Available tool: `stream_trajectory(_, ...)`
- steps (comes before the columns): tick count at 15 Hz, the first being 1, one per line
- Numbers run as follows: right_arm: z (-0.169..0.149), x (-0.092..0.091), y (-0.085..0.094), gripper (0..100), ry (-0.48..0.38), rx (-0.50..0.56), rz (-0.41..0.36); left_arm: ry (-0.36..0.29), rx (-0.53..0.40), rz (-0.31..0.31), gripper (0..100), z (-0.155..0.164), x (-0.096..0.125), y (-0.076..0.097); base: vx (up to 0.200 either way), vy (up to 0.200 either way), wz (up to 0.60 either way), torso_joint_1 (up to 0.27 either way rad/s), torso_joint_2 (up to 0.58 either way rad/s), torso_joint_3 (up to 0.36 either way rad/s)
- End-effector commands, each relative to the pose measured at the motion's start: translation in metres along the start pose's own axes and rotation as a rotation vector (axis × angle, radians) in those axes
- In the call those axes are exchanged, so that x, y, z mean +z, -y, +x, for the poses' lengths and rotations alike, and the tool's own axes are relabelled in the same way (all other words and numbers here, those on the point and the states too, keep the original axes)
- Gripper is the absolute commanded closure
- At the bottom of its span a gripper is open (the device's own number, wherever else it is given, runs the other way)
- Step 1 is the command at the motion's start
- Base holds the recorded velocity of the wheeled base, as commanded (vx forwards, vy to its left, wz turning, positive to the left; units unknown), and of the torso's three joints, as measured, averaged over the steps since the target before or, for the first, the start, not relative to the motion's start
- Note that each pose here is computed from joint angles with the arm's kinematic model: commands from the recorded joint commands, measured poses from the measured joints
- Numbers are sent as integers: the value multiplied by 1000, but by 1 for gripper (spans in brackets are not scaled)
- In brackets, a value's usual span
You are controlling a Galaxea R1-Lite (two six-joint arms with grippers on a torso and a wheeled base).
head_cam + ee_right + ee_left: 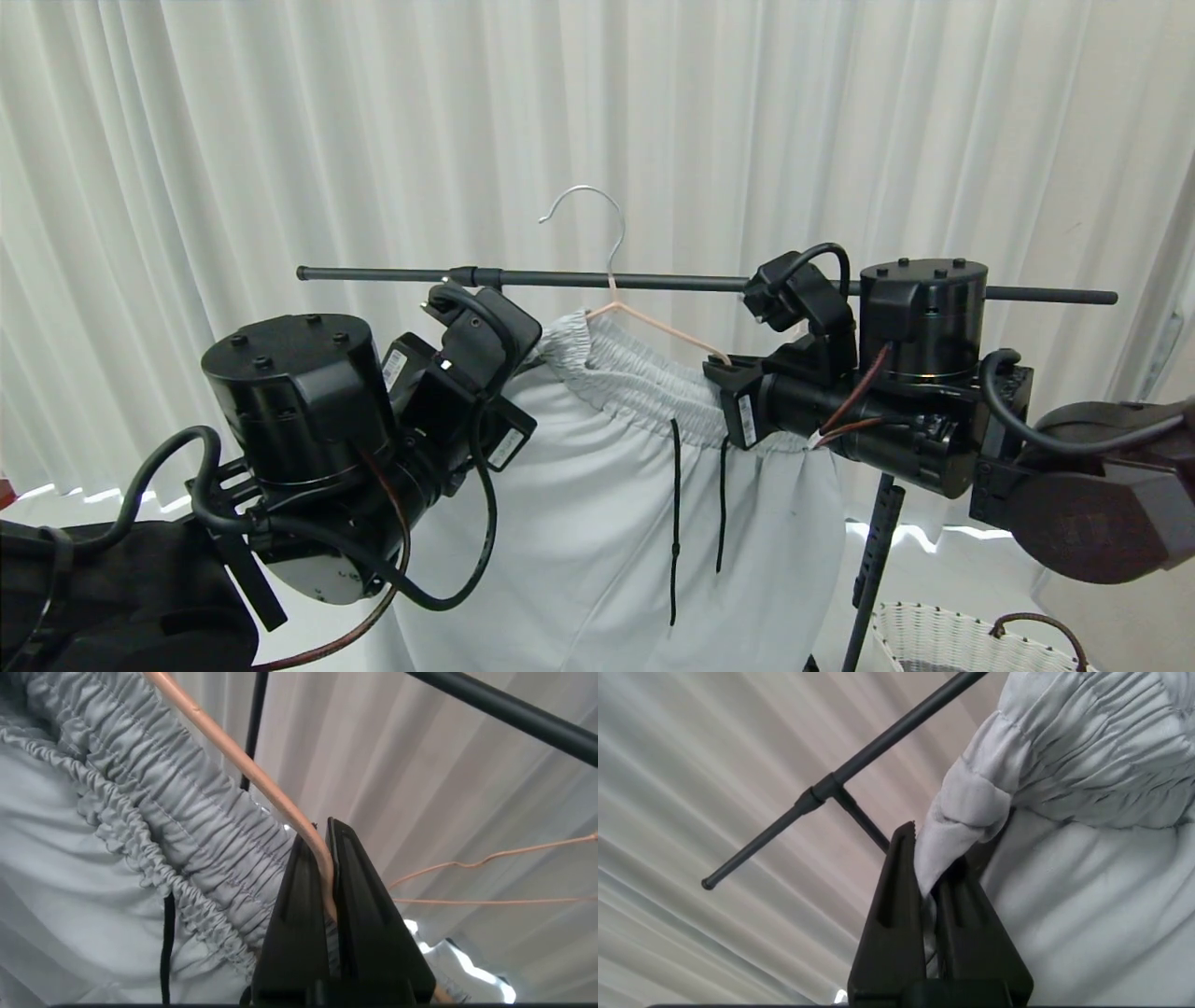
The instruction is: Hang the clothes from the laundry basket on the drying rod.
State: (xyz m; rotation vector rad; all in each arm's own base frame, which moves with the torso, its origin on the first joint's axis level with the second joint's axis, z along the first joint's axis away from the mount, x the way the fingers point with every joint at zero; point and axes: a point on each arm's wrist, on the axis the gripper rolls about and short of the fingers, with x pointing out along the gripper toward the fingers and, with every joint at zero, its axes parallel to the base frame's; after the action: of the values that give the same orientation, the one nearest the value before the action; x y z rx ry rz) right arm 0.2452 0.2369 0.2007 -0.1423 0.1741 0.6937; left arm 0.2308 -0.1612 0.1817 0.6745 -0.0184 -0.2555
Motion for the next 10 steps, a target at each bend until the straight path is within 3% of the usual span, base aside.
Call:
stream_trajectory(1, -5, -2, -2, 100, 5, 8, -3, 3, 0, -5, 100, -1, 1, 0, 0, 0, 0, 0, 0, 0)
stream_trajectory(2, -8, -3, -1, 100, 3, 7, -3, 11, -4, -22, 0, -1, 2, 0, 0, 0, 0, 0, 0, 0)
stream_trajectory(6, -20, 5, 3, 100, 35, -4, 3, 82, 8, -49, 0, -4, 5, 1, 0, 0, 0, 0, 0, 0)
stream_trajectory(10, -33, 8, 19, 100, 48, -51, 13, 81, -6, -52, 0, -25, -4, -4, 0, 0, 0, 0, 0, 0)
